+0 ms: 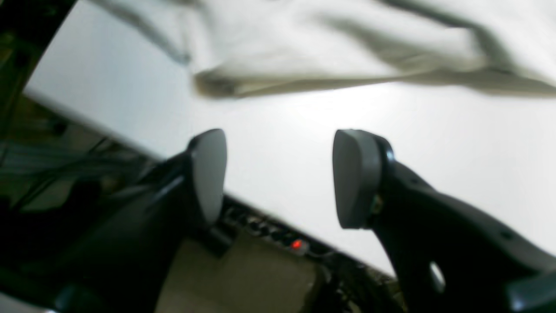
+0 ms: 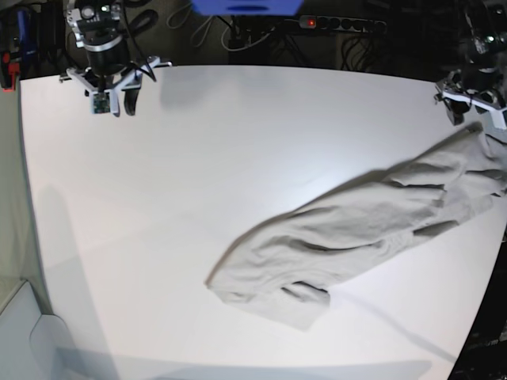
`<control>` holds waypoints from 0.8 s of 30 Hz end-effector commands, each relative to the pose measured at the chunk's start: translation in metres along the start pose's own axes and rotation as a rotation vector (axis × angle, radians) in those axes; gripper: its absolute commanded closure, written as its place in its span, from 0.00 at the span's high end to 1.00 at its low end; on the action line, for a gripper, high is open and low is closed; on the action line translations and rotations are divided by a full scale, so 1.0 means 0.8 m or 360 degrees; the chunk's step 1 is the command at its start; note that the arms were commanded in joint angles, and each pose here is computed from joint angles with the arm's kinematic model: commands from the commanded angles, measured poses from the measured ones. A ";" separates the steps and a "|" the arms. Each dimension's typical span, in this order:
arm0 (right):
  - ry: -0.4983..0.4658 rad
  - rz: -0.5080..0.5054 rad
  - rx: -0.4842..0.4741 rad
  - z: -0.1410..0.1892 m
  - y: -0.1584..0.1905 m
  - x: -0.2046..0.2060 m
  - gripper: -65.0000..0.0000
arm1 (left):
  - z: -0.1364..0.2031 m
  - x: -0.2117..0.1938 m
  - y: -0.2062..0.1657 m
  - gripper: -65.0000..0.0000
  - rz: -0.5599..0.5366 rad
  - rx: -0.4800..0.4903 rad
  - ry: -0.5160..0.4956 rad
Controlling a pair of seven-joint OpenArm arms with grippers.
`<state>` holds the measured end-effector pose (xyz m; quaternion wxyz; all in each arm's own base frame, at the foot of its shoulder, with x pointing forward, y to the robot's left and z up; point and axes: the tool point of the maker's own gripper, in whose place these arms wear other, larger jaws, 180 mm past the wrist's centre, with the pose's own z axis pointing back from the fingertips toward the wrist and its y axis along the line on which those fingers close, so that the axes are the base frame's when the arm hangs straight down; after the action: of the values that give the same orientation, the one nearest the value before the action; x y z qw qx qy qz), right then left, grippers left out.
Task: Layout the t-shirt on the table in an organized manner, then fold the t-shirt properly
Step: 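Move the left gripper down to the grey shirt's bunched end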
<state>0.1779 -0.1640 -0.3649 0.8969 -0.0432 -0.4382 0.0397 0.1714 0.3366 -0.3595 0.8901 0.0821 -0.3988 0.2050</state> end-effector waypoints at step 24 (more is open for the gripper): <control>-0.0059 0.0017 0.0006 0.003 -0.001 0.012 0.44 | -0.057 0.056 0.096 0.58 0.0224 0.0163 -0.0165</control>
<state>0.1784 -0.1646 -0.3649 0.8970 -0.0440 -0.4379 0.0411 0.1884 0.4254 -0.3745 0.8555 0.1006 -0.4152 0.2925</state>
